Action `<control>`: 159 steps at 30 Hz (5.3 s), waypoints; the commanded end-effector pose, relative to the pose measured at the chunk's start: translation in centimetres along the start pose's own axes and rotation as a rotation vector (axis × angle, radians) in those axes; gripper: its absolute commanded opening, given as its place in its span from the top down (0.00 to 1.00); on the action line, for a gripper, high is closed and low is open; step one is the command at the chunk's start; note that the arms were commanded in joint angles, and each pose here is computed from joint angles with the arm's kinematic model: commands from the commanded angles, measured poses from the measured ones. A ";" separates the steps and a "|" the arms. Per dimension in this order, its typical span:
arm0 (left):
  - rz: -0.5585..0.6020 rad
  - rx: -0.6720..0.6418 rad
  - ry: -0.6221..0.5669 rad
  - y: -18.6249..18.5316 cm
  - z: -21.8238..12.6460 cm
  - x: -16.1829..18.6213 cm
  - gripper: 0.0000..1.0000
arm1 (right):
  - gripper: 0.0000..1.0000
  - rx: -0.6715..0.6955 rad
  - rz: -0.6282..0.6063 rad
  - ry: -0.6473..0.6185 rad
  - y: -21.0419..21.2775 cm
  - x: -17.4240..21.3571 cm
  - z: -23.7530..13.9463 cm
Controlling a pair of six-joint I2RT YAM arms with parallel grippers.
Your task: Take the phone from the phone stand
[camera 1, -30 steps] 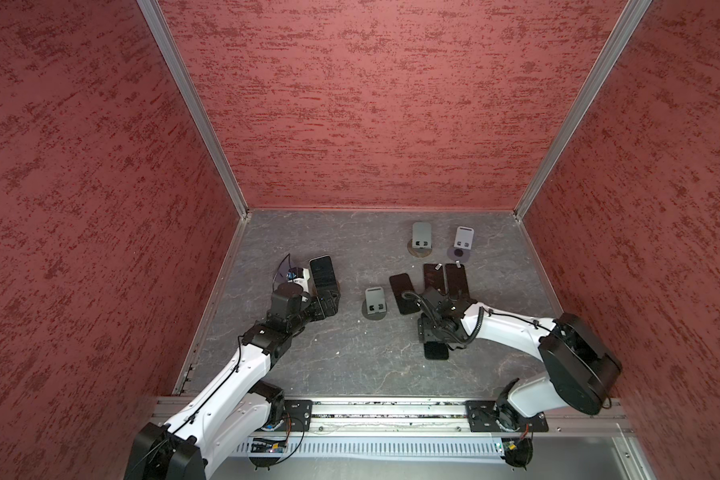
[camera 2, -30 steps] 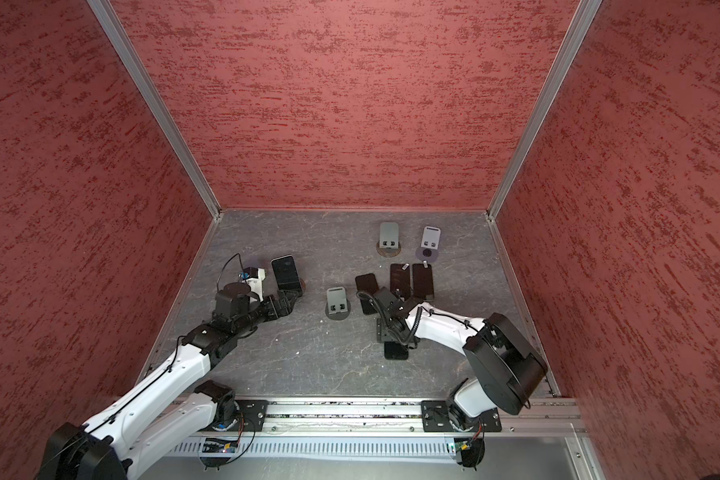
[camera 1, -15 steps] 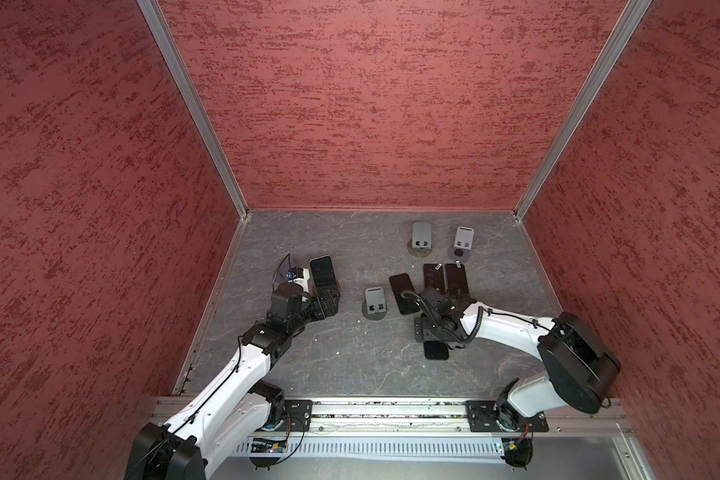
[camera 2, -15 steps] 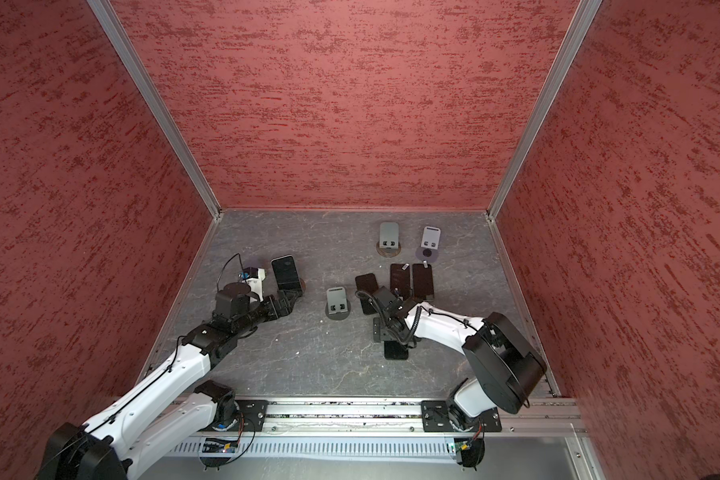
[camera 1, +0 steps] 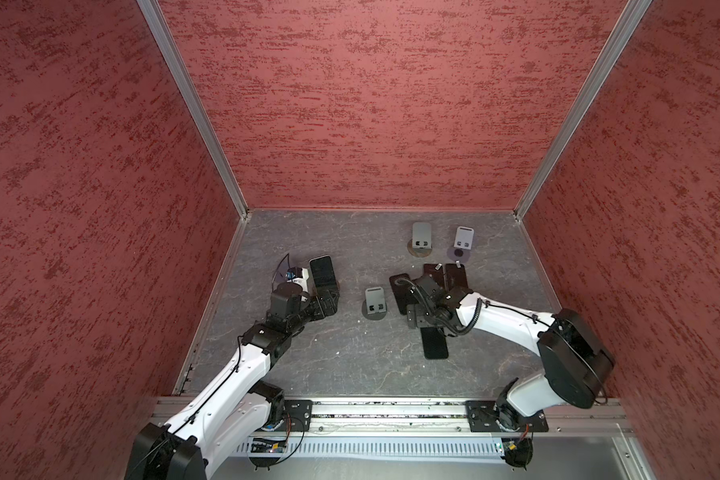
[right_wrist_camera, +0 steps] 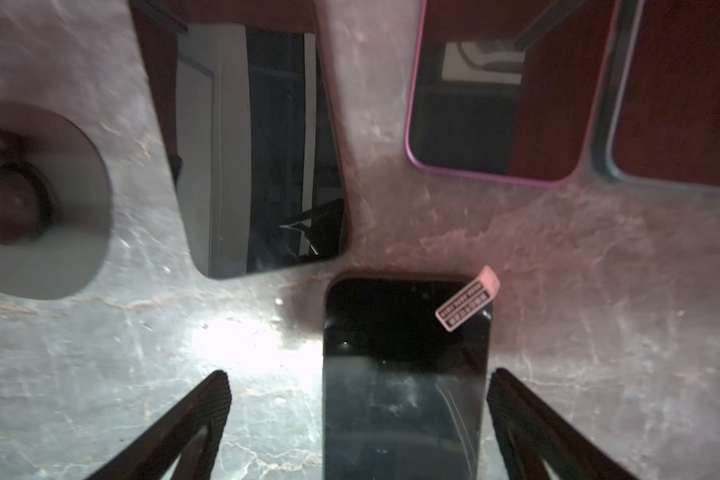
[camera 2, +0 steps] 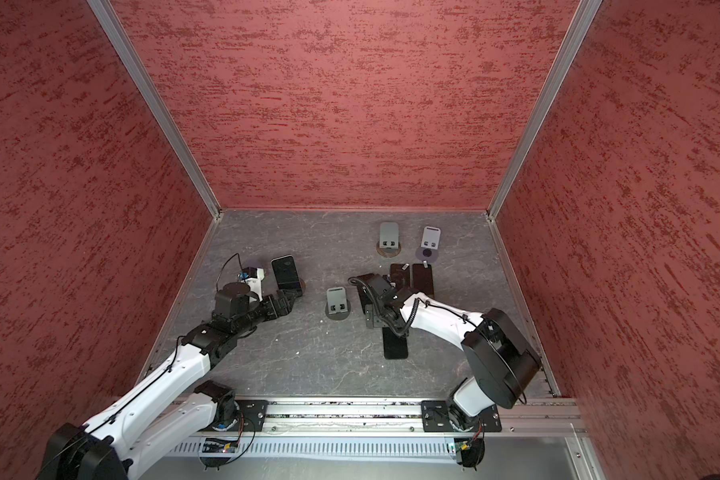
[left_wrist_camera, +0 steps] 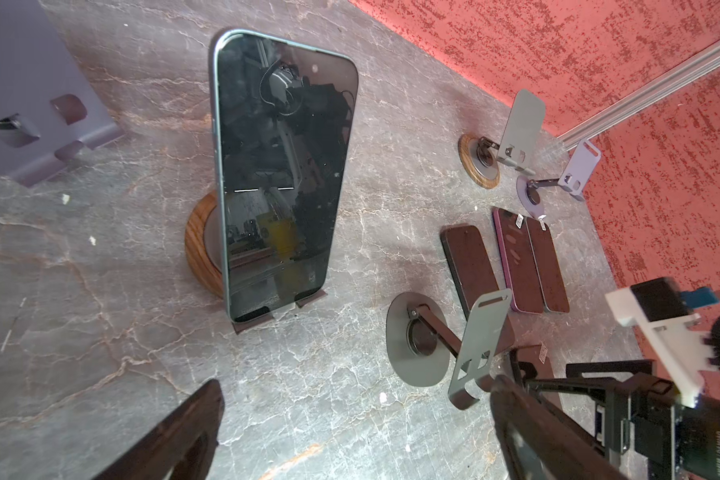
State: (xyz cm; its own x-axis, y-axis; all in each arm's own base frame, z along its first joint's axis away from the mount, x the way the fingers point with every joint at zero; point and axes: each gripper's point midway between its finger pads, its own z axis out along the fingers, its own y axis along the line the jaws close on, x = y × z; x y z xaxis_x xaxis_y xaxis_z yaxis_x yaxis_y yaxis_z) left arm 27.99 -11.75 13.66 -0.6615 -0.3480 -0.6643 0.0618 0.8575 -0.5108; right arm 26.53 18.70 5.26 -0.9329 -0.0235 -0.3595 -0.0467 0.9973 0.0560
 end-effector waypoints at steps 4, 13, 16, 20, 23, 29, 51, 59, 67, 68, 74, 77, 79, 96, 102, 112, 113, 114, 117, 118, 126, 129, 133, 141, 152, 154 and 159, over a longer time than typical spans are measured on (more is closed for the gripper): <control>0.016 -0.023 -0.010 0.6 -0.3 -0.2 0.00 | 0.01 0.045 -0.022 -0.098 -0.3 -2.9 -1.8; 0.022 -0.045 -0.024 0.9 -0.9 -0.6 0.00 | 0.01 0.001 -0.018 -0.219 0.8 -5.9 -4.2; 0.021 -0.052 -0.029 1.1 -1.1 -0.7 0.00 | 0.01 -0.041 -0.022 -0.250 1.7 -6.6 -4.8; 0.017 -0.059 -0.039 1.3 -1.6 -0.8 0.00 | 0.01 -0.094 -0.029 -0.279 3.1 -7.6 -5.2; 0.014 -0.066 -0.044 1.5 -1.9 -0.8 0.00 | 0.01 -0.129 -0.045 -0.293 4.4 -8.2 -5.4; 0.010 -0.074 -0.061 1.6 -2.6 -1.0 0.00 | 0.01 -0.212 -0.109 -0.329 8.1 -9.6 -5.9; -0.004 -0.122 -0.121 3.3 -4.9 -1.0 0.00 | 0.01 -0.125 -0.246 -0.287 15.3 -10.5 -2.4; -0.010 -0.116 -0.121 3.4 -4.8 -1.0 0.00 | 0.04 -0.123 -0.200 -0.215 14.9 -8.5 -0.2; -0.015 -0.109 -0.119 3.4 -4.7 -0.9 0.00 | 0.22 -0.170 -0.173 -0.165 15.7 -7.3 1.2; -0.018 -0.110 -0.118 3.5 -4.7 -0.9 0.00 | 0.23 -0.173 -0.169 -0.164 15.8 -7.2 1.3; -0.020 -0.113 -0.112 3.7 -4.7 -0.7 0.00 | 0.37 -0.165 -0.161 -0.163 15.9 -7.4 1.7; -0.021 -0.112 -0.116 3.7 -4.7 -0.8 0.00 | 0.44 -0.151 -0.164 -0.162 15.8 -7.5 1.9; -0.022 -0.112 -0.117 3.7 -4.6 -0.7 0.00 | 0.49 -0.148 -0.169 -0.164 15.9 -7.6 1.9; -0.022 -0.117 -0.111 4.0 -4.6 -0.6 0.00 | 0.52 -0.211 -0.189 -0.271 18.3 -14.6 0.5; -0.026 -0.116 -0.111 4.0 -4.7 -0.6 0.00 | 0.49 -0.235 -0.175 -0.278 18.3 -17.2 1.5; -0.033 -0.123 -0.107 4.1 -4.8 -0.5 0.00 | 0.46 -0.210 -0.144 -0.273 16.6 -19.4 3.1; -0.035 -0.126 -0.107 4.2 -4.8 -0.5 0.00 | 0.46 -0.208 -0.143 -0.271 16.5 -19.5 3.3; -0.036 -0.128 -0.107 4.2 -4.8 -0.4 0.00 | 0.46 -0.208 -0.141 -0.269 16.4 -19.5 3.3; -0.038 -0.134 -0.110 4.4 -4.8 -0.5 0.00 | 0.43 -0.207 -0.142 -0.263 16.3 -19.5 3.6; -0.040 -0.136 -0.109 4.4 -4.8 -0.5 0.00 | 0.42 -0.210 -0.144 -0.262 16.4 -19.5 3.7; -0.056 -0.152 -0.107 4.7 -4.7 -0.5 0.00 | 0.32 -0.222 -0.163 -0.255 16.8 -19.5 4.0; -0.058 -0.158 -0.102 4.7 -4.6 -0.5 0.00 | 0.29 -0.219 -0.168 -0.259 16.8 -19.6 3.8; -0.066 -0.162 -0.103 4.7 -4.6 -0.6 0.00 | 0.23 -0.219 -0.174 -0.278 16.8 -20.1 2.9; -0.079 -0.209 -0.099 5.3 -4.6 -1.0 0.00 | 0.01 -0.217 -0.170 -0.377 16.0 -21.7 -1.2; -0.094 -0.270 -0.115 5.7 -4.9 -2.0 0.00 | 0.01 -0.263 -0.105 -0.519 13.2 -20.6 -6.0; -0.090 -0.273 -0.118 5.4 -5.0 -2.3 0.00 | 0.01 -0.260 -0.090 -0.527 12.4 -19.9 -6.4; -0.084 -0.288 -0.111 4.9 -4.7 -3.0 0.00 | 0.01 -0.257 -0.053 -0.529 10.8 -18.4 -7.2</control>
State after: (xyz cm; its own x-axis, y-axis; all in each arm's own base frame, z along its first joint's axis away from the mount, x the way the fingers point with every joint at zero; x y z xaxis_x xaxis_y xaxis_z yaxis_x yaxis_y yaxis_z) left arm 26.34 -4.85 14.96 -0.5824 -0.4452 -0.6802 -0.2017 0.8897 -0.4096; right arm 40.39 30.16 17.43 -0.6623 -0.0377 -0.7483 -0.2712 0.9431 0.1925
